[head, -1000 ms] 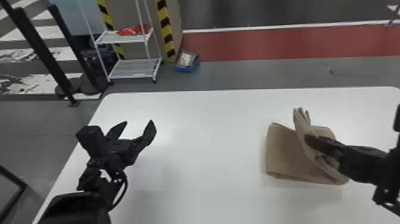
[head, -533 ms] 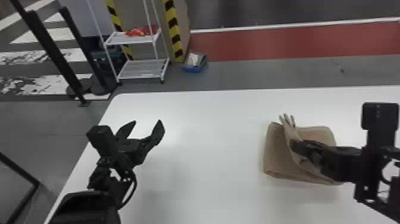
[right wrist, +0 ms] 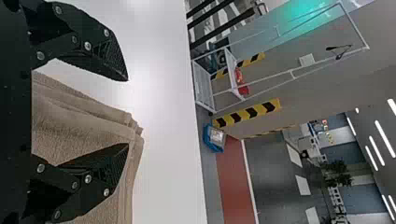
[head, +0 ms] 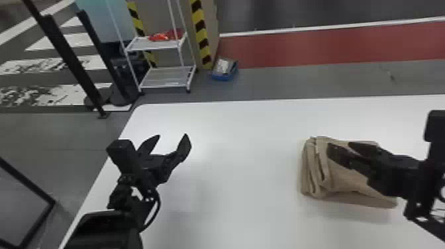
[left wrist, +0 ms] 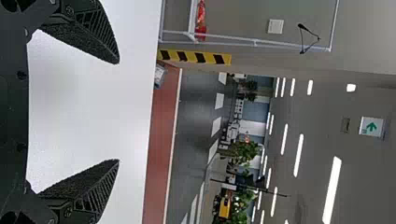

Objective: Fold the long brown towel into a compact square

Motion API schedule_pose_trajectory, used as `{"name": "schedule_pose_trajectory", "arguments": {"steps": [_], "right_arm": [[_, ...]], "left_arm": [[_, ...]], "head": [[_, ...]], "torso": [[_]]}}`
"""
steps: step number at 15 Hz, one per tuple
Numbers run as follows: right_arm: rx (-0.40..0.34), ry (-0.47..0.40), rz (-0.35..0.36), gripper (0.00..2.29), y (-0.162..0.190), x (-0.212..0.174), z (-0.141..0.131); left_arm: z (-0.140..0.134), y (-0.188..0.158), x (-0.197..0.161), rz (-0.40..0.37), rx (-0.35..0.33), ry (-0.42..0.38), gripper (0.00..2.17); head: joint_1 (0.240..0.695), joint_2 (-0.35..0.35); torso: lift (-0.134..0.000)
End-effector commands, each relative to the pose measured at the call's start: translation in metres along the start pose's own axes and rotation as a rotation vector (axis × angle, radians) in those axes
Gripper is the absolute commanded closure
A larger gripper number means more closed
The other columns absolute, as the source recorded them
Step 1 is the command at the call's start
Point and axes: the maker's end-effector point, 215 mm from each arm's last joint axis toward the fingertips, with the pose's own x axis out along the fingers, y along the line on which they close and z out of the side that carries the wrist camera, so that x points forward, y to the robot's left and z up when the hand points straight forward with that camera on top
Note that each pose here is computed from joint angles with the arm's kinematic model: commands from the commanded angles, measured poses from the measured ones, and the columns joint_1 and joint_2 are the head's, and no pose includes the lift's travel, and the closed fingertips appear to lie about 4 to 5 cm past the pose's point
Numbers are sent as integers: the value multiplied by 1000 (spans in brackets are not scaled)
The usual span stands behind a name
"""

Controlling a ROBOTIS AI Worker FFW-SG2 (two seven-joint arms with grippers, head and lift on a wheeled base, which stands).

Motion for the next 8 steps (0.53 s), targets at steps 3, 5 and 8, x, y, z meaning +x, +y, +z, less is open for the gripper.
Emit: {"name": "schedule_pose_trajectory", "arguments": {"steps": [3,5,8], "right_arm": [[-5,230,-145,2017,-42,12,-58],[-31,269,-135,2017,-35,30,-67],[-95,219,-54,2017,3,52,-56]], "left_arm": [[-1,2,-1,2,0,1,137],[-1,2,-1,2,-1,-1,137],[-1,4,-4,6,0,-1,137]], "head": [[695,182],[695,172],[695,188]], "torso": [[-125],[-125],[-125]]}}
